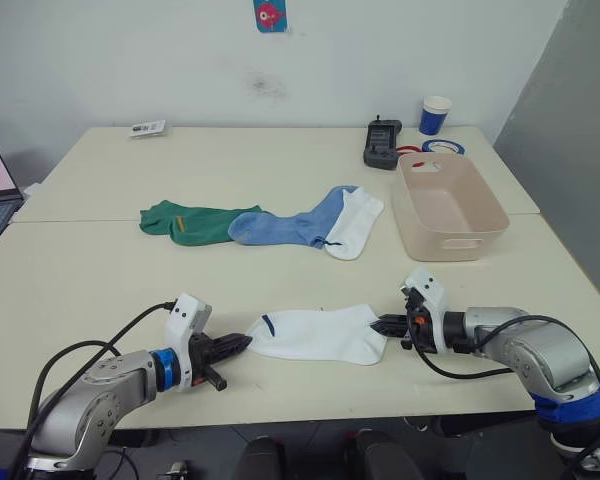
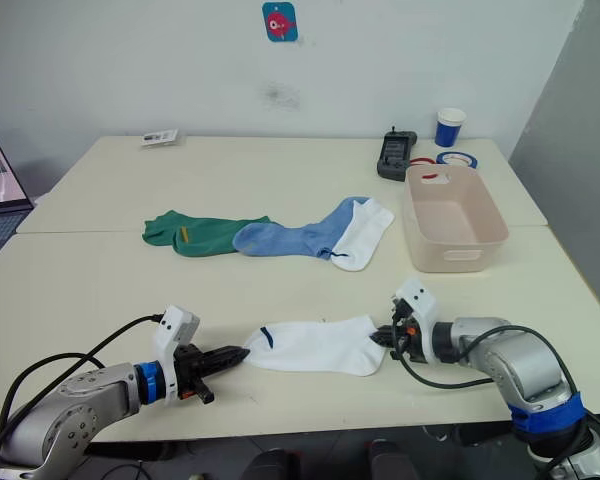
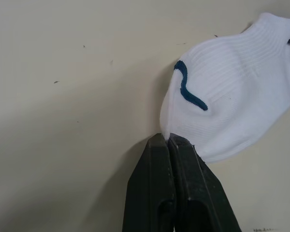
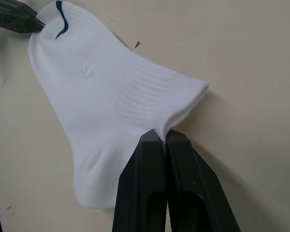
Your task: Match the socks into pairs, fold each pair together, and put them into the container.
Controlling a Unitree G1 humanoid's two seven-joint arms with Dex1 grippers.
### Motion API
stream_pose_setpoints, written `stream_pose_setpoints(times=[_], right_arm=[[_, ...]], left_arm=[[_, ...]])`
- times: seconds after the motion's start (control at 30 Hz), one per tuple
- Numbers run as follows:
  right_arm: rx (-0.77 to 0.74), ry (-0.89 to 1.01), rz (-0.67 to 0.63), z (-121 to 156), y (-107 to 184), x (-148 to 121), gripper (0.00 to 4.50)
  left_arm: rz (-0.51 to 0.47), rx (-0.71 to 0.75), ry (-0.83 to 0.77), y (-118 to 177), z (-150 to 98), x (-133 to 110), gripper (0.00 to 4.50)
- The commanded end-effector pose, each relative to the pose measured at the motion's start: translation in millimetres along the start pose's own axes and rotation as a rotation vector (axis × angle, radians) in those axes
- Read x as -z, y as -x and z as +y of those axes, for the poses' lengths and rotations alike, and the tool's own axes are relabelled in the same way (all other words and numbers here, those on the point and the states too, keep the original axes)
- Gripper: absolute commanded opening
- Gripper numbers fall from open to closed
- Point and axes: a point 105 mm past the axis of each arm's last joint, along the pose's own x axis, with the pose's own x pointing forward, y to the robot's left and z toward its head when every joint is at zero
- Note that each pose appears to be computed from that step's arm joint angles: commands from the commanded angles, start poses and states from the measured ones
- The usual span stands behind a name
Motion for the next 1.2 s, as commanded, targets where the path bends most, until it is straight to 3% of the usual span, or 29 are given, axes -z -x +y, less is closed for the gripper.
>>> stream_pose_setpoints(times=[0.03,0.13,0.17,0.27,0.6,0.7,0.87,0.93,1.07,1.2], right_arm=[[0.014,0.015,-0.028,-2.1,0.5,-6.0,0.00],[0.016,0.018,-0.035,-2.9,0.3,-8.1,0.00],[0.015,0.021,-0.039,-2.7,0.2,-9.4,0.24],[0.005,0.024,-0.049,-0.6,0.1,-12.0,1.04],[0.026,0.054,-0.084,-8.4,18.4,-20.6,4.50],[0.049,0.076,-0.112,-14.3,26.6,-27.3,4.50],[0.071,0.182,-0.132,-21.5,45.2,-30.6,4.50],[0.101,0.284,-0.126,-28.6,60.1,-25.0,4.50],[0.157,0.419,-0.052,-45.0,85.6,-4.0,4.50],[0.279,0.415,-0.043,-65.3,115.6,12.1,4.50]], left_arm=[[0.026,-0.037,-0.013,0.6,7.7,3.6,0.03],[0.026,-0.029,-0.021,1.1,8.3,2.5,0.03],[0.023,-0.021,-0.026,1.0,8.0,1.3,0.01],[0.017,-0.009,-0.031,0.8,7.5,-0.7,0.60],[0.006,-0.035,-0.057,16.7,26.8,-13.3,3.58],[-0.020,-0.045,-0.086,23.2,34.5,-22.1,4.45],[-0.105,-0.057,-0.187,33.8,44.7,-41.3,4.48],[-0.146,-0.093,-0.309,40.3,53.3,-51.6,4.48],[-0.227,-0.250,-0.476,58.1,82.5,-65.1,4.48],[-0.227,-0.462,-0.480,89.0,123.6,-61.3,4.48]])
